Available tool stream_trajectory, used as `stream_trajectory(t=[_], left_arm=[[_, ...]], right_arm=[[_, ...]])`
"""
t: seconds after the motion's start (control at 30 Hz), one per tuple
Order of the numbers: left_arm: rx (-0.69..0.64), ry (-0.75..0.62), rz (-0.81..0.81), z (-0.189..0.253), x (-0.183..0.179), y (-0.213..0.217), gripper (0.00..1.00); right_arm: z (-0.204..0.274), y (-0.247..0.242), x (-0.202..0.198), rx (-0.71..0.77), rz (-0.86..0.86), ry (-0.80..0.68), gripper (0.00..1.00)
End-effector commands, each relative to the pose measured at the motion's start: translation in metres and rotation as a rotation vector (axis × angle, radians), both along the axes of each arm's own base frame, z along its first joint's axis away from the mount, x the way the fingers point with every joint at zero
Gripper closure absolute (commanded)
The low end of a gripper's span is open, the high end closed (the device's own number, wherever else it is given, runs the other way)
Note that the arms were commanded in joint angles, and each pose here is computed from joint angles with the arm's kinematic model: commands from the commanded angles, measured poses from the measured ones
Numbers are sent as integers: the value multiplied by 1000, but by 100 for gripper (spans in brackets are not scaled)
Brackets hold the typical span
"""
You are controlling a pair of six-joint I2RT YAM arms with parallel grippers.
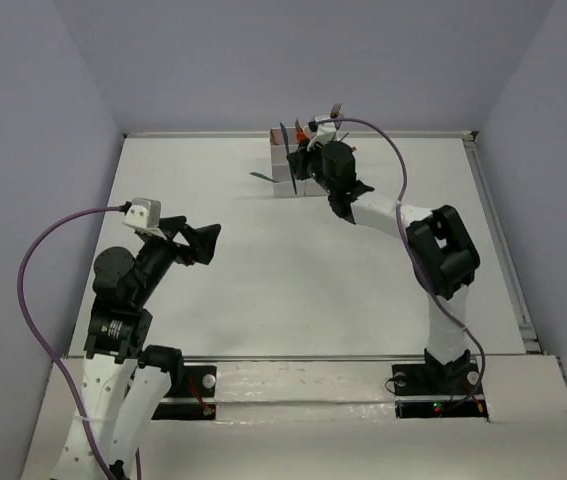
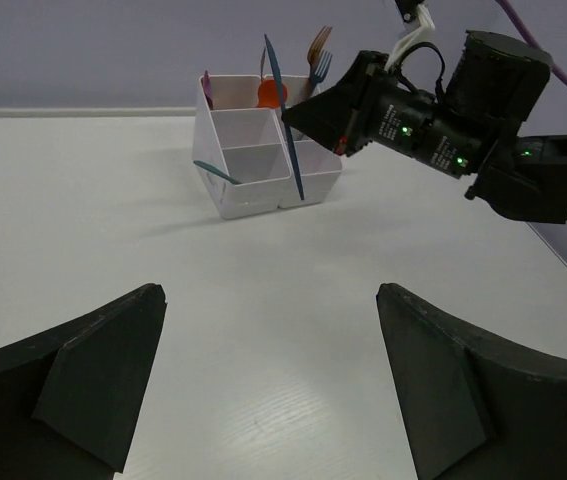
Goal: Sort the eating utensils into containers
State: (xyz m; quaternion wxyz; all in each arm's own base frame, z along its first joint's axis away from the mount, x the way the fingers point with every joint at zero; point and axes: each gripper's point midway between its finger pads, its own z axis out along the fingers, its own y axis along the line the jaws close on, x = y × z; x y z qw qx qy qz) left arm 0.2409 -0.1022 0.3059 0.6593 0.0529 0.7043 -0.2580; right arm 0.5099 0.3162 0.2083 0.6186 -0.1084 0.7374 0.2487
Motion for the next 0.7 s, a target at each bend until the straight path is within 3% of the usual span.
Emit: stream_trajectory(t=[0.0, 0.03, 0.23, 0.67], left_arm=[[-6, -56, 2, 18, 1, 1, 1], [-6, -54, 3, 17, 2, 1, 1], [-1, -43, 9, 15, 5, 2, 1], [1, -34, 12, 12, 9, 4, 1]], right_arm=[[55, 24, 43, 47, 7, -258, 93], [71, 28, 50, 61, 5, -297, 93], [48, 42, 78, 15, 3, -333, 93], [3, 45, 83, -62, -7, -387, 93]])
